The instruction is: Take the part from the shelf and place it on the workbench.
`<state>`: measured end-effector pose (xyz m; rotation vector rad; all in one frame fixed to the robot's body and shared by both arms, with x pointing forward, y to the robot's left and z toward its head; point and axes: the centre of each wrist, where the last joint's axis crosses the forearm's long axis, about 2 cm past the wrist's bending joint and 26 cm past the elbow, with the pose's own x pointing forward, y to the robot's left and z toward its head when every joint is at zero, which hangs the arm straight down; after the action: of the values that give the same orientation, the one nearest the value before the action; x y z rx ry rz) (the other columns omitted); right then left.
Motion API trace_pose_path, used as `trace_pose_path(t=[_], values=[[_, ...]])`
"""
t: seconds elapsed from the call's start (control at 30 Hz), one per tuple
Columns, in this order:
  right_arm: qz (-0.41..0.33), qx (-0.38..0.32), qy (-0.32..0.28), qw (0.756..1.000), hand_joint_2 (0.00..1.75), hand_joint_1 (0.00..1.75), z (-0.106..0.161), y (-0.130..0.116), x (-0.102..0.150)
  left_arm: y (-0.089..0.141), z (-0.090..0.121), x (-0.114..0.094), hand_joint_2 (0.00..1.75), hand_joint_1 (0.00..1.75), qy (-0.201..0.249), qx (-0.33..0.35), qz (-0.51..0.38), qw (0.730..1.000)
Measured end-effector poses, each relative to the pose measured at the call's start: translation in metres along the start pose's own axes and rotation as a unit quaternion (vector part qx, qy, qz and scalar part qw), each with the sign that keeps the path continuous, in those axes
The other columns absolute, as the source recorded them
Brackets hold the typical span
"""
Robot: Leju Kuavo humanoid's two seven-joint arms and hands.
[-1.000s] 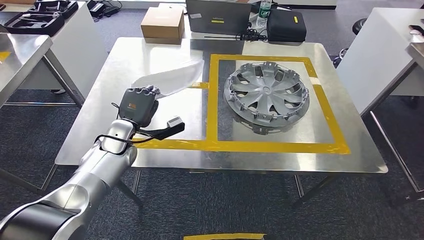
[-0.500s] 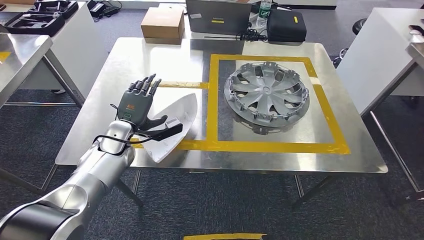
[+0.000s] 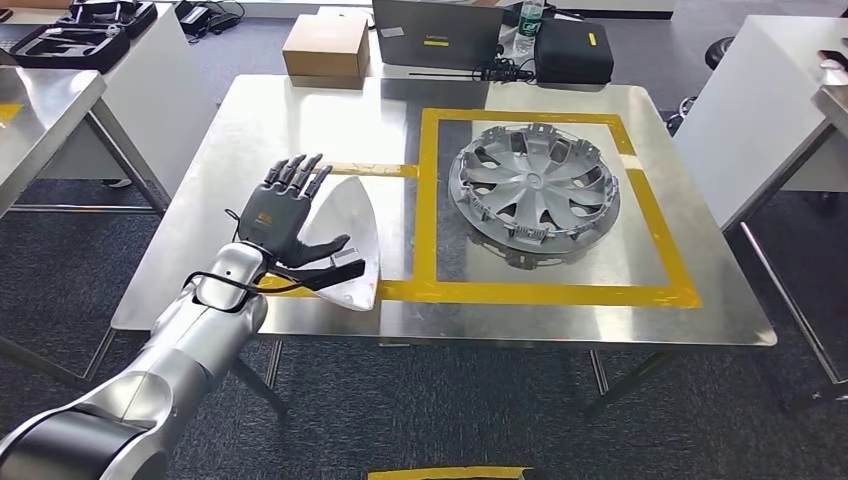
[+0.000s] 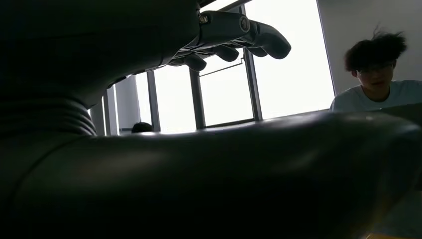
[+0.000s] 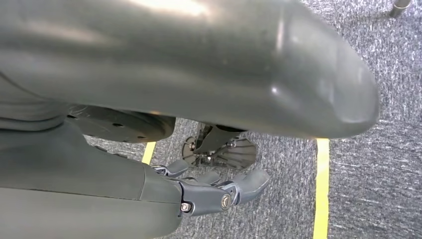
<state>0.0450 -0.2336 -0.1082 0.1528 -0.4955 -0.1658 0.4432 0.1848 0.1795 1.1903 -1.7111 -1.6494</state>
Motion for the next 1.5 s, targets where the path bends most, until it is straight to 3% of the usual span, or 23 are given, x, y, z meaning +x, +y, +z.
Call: trace_pose_path(t=[0.53, 1.1, 1.5], values=[[0.001, 0.006, -0.002, 1.000, 0.00, 0.00, -0.002, 0.003, 0.004, 0.002, -0.002, 0.000, 0.00, 0.00, 0.004, -0.005, 0.000, 1.000], [0.023, 0.014, 0.006, 1.000, 0.00, 0.00, -0.002, 0.005, 0.004, -0.003, 0.012, -0.035, 0.00, 0.00, 0.019, -0.014, -0.025, 0.999], [0.027, 0.015, 0.002, 1.000, 0.00, 0.00, -0.003, 0.003, 0.008, -0.005, 0.016, -0.044, 0.00, 0.00, 0.015, -0.023, -0.028, 0.999]])
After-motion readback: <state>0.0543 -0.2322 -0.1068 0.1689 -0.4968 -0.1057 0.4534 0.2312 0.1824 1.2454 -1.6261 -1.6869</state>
